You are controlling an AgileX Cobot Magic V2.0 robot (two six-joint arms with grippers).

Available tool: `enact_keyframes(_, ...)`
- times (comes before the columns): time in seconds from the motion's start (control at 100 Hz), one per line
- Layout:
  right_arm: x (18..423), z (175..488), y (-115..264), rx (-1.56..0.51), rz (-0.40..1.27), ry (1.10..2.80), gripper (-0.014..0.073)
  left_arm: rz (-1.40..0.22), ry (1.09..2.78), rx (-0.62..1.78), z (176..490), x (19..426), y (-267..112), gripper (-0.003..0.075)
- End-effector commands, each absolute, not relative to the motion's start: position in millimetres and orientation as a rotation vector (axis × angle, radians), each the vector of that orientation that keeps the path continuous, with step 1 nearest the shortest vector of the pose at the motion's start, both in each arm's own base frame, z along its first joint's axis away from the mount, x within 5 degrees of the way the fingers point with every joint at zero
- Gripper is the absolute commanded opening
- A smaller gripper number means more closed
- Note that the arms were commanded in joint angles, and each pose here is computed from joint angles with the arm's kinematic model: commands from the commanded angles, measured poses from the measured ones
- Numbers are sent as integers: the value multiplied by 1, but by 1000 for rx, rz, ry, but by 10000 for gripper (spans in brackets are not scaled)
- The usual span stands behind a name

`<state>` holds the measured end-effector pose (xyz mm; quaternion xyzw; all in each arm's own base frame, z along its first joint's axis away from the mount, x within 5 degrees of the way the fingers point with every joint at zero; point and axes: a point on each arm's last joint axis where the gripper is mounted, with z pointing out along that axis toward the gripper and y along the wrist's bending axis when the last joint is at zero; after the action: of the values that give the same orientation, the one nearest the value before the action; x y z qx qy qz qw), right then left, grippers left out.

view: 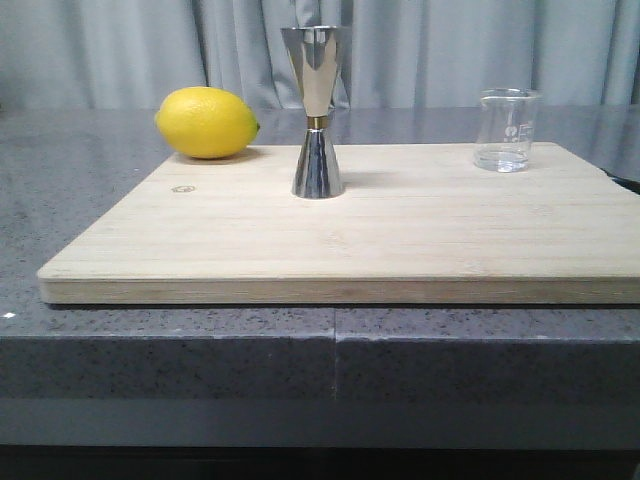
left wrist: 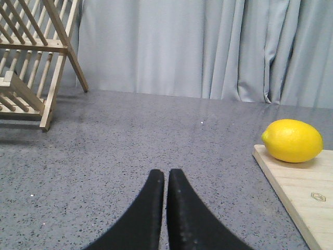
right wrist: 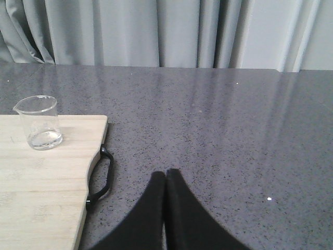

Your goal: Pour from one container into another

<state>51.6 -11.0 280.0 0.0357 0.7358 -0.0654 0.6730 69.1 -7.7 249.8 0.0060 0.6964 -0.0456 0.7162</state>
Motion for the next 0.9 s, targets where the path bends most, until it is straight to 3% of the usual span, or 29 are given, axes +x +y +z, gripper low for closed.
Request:
enact_keyframes(0.0,51,294,-10,61,-148,1575,-67,-120,1521,7,259,69,-8,-13)
enact_keyframes(0.33,51,294,-10,61,-148,1575,-67,-163,1523,51,258,69,-12,-13)
enact_keyframes(0.44,51,294,-10,61,-148,1575,-67,-53,1523,139,258,67,-11,-13)
enact_keyframes(0.5,51,294,-10,61,-148,1575,-67,-122,1533,76,257,65,-11,-13)
enact_keyframes(0.65,51,294,-10,61,-148,1575,-67,-89,1578,11,251,59,-5,-13)
enact_keyframes(0.89,51,294,-10,61,-148,1575,-67,-118,1430,-64,235,49,-1,-13)
